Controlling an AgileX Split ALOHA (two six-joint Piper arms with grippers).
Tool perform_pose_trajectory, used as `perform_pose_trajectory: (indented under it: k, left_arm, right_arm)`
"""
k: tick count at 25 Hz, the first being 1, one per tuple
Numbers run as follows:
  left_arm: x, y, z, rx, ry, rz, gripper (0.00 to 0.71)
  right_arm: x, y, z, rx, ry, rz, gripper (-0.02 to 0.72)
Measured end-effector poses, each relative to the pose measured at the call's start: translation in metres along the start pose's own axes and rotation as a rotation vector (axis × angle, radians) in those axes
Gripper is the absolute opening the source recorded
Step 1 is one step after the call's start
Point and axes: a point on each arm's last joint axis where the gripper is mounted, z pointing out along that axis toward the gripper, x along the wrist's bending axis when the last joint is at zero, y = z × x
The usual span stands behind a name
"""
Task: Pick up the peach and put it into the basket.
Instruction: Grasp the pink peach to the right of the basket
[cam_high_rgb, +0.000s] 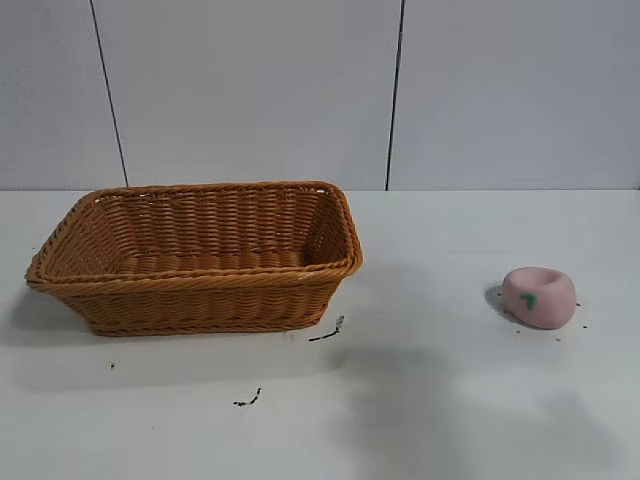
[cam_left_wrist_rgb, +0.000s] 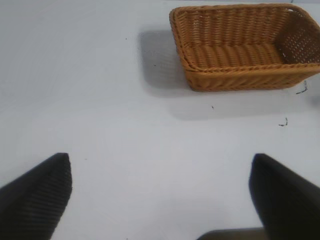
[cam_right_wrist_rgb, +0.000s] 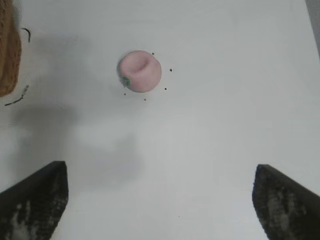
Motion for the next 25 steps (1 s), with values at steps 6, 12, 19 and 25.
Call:
perform_pose_trajectory:
  k: [6,12,19,25]
  left_arm:
    - [0.000,0.000,0.000,0.000,0.000,0.000,0.693]
    - [0.000,0.000,0.000,0.000,0.000,0.000,0.693]
    - [0.000,0.000,0.000,0.000,0.000,0.000,0.693]
    - [0.000,0.000,0.000,0.000,0.000,0.000,0.693]
  right_arm:
    - [0.001,0.057,0.078,0.239,0.000,-0.061,0.695]
    - [0.007,0.093,0.142,0.343,0.057,-0.049,0.695]
    - [0.009,0.097,0.185,0.357,0.092,-0.050,0.695]
    - [0.019,0.092,0.206,0.382,0.103,-0.076,0.695]
